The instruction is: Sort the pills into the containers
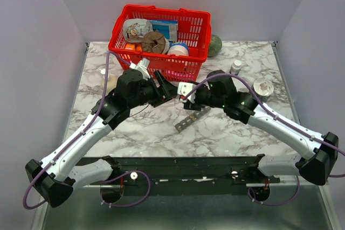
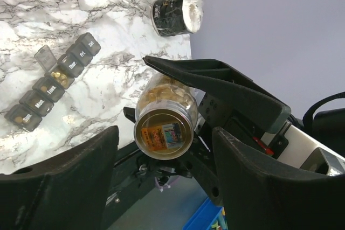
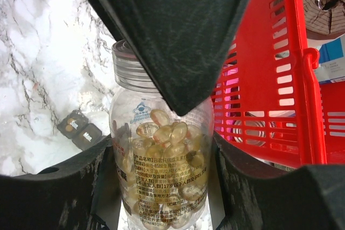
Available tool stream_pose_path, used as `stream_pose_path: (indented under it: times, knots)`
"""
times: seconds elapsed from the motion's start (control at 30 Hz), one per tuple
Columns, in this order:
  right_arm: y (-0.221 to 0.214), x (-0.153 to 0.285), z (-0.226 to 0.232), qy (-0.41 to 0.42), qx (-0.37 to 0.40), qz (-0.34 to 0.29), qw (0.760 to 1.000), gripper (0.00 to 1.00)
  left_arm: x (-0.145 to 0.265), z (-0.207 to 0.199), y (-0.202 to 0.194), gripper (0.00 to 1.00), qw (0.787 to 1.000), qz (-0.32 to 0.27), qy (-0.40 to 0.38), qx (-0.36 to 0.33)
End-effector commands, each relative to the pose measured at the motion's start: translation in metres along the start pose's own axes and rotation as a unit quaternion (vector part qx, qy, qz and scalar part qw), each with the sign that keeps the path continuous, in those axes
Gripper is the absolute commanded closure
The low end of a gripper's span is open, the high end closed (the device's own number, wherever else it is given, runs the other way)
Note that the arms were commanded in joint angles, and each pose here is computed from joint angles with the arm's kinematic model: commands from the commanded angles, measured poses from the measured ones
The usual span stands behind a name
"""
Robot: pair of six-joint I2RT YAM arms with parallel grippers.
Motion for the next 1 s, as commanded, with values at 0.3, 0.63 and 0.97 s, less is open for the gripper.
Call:
stream_pose_path:
  times: [0.3, 0.63, 0.97]
  knots:
    - [0.008, 0.001, -0.002, -0.014, -0.004, -0.018, 1.000, 0.99, -0.006, -0.002, -0.006, 0.49, 0.999, 0.024, -0.022, -0.003]
    - [0.014, 0.001, 0.010, 0.025, -0.036, -0.042, 0.998, 0.99, -0.004, 0.004, -0.011, 0.82, 0.994, 0.051, -0.055, -0.076]
    - [0.040, 0.016, 0.047, 0.248, -0.153, -0.166, 0.942, 0.99, 0.022, 0.025, -0.029, 0.88, 0.911, 0.175, -0.248, -0.280]
Point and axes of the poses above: each gripper's point midway between its finger pads, its own x axis back along the fingers, its own z axis along the line the jaws close on, y = z × x, the point moved 6 cm from there along x, back along the fingers, and after that the axes turned 7 degrees about x, right-handed, at the moved point
